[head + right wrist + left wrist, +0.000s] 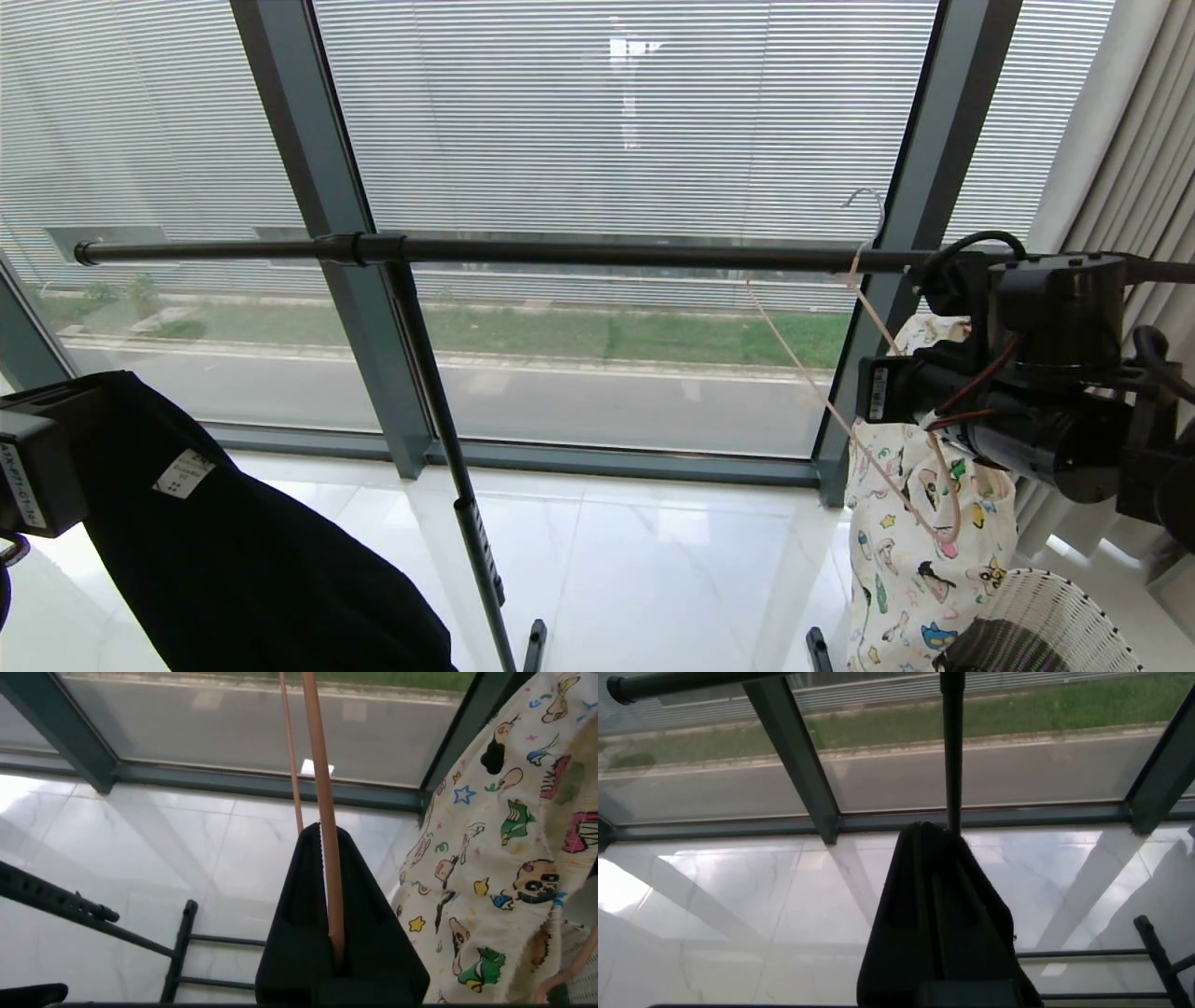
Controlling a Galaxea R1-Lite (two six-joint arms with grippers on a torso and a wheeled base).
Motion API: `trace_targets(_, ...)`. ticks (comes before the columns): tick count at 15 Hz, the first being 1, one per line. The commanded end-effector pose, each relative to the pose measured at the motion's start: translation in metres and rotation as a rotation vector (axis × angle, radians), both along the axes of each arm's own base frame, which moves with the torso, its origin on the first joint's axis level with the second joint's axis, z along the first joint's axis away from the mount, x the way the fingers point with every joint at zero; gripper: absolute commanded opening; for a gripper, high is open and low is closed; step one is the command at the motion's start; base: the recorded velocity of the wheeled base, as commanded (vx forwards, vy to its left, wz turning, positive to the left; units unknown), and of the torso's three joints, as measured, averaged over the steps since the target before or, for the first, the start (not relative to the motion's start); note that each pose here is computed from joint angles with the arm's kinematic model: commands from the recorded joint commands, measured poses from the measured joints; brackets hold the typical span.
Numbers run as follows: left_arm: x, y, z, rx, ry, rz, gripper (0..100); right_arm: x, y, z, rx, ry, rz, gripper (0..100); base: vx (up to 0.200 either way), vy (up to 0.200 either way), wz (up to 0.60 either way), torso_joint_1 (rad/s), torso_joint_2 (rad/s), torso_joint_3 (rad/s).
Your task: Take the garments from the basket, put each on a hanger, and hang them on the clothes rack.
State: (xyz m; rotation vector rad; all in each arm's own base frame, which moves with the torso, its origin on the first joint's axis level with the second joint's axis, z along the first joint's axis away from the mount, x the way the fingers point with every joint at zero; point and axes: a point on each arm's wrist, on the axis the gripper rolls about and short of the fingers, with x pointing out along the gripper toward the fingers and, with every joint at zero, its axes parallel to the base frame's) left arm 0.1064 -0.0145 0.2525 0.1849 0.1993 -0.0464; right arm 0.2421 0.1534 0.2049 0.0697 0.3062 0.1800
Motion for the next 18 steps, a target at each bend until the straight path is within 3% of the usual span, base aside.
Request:
trace_targets(1,-0.001,0.000,0.000,0.000,-0.003,0.000,0,-0.021,-0.005,0.004,-0.001,-0.018,0.031,0,0.000,0.000,0.00,0.000,0.00,0.000)
trace_targets(4,-0.001,0.000,-0.002,0.002,0.004,0.003,0,-0.046,-0.011,0.010,0.014,-0.051,0.075,0,0.000,0.000,0.00,0.000,0.00,0.000)
trace_targets(6,-0.001,0.000,-0.003,0.004,0.009,0.008,0,-0.058,-0.018,0.012,-0.031,-0.075,0.103,0,0.000,0.000,0.00,0.000,0.00,0.000)
trace_targets(11,0.001,0.000,-0.004,0.004,0.013,0.008,0,-0.087,-0.029,0.005,-0.053,-0.071,0.175,0,-0.200,0.000,0.00,0.005,0.00,0.003)
trace_targets(18,0.001,-0.001,-0.008,0.025,0.029,-0.003,0,-0.121,-0.023,-0.009,-0.075,-0.040,0.327,0,-0.200,0.000,0.00,-0.002,0.00,0.005)
